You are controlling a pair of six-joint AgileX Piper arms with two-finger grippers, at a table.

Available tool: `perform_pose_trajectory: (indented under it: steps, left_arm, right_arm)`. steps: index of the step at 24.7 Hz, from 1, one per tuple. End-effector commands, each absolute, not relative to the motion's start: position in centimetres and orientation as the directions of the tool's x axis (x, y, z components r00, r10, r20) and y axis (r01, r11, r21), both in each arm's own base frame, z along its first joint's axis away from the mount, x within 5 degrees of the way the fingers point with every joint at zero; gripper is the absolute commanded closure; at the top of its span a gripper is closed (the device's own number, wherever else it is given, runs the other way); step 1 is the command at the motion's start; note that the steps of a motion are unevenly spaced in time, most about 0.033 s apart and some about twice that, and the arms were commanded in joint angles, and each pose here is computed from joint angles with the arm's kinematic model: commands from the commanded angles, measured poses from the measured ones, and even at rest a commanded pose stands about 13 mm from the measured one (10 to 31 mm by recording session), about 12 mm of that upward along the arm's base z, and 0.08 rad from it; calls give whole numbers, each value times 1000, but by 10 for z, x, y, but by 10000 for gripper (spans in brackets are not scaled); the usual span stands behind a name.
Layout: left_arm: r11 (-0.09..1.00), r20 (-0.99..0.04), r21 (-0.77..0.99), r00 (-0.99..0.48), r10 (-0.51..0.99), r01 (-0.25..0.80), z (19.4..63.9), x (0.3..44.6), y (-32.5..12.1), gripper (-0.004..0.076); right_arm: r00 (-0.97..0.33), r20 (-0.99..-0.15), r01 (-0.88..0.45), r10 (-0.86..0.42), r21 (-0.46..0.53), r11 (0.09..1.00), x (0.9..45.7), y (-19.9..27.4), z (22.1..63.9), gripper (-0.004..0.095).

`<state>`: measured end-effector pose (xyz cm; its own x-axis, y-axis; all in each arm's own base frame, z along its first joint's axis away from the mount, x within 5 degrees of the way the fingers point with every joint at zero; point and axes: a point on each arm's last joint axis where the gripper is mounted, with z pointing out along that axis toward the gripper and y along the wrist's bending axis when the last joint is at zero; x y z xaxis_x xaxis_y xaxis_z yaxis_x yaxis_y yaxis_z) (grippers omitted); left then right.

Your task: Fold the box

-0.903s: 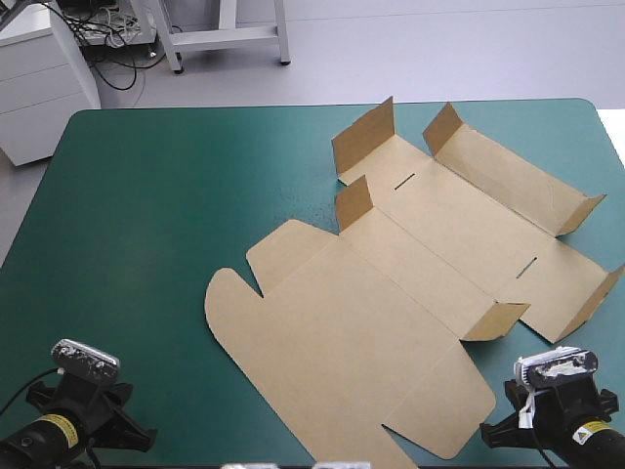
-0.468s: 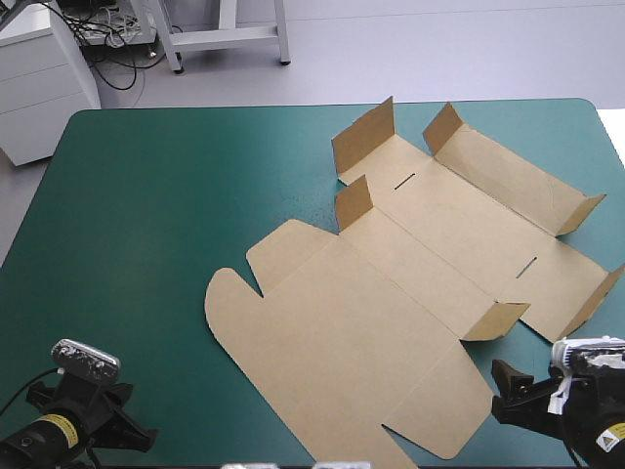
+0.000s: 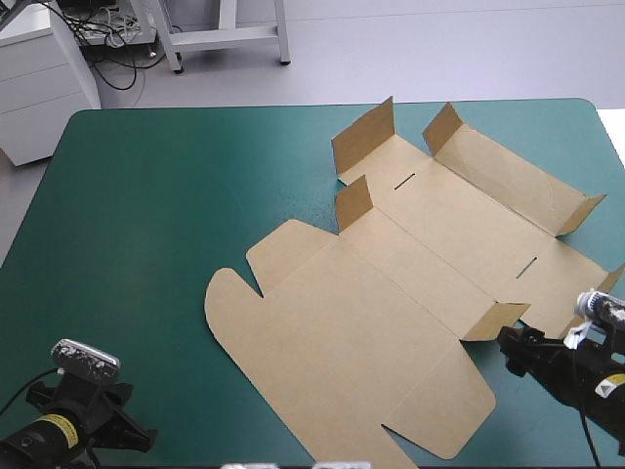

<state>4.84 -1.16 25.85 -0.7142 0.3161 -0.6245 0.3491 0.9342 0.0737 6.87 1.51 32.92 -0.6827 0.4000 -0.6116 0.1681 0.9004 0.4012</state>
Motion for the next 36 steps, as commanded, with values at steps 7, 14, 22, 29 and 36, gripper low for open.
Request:
perform_pose_trajectory:
  steps: [7,14,22,29,36]
  left_arm:
    - [933,-666,66,-681,305,353,267,52,-14,756]
    - [933,-666,66,-681,305,353,267,52,-14,756]
    - [933,-666,66,-681,305,353,267,52,-14,756]
    - [933,-666,66,-681,305,353,267,52,-14,756]
    - [933,-666,66,-681,305,353,267,52,-14,756]
  right_arm:
    - [-598,-517,324,613,543,775,133,6,330,155]
    - [-635,-413,451,654,489,747,159,-2,308,159]
    - [-640,-275,568,718,460,682,175,-4,289,161]
    - [-666,-259,565,699,437,700,184,-5,281,161]
    - [-699,-210,572,684,410,710,194,-5,269,165]
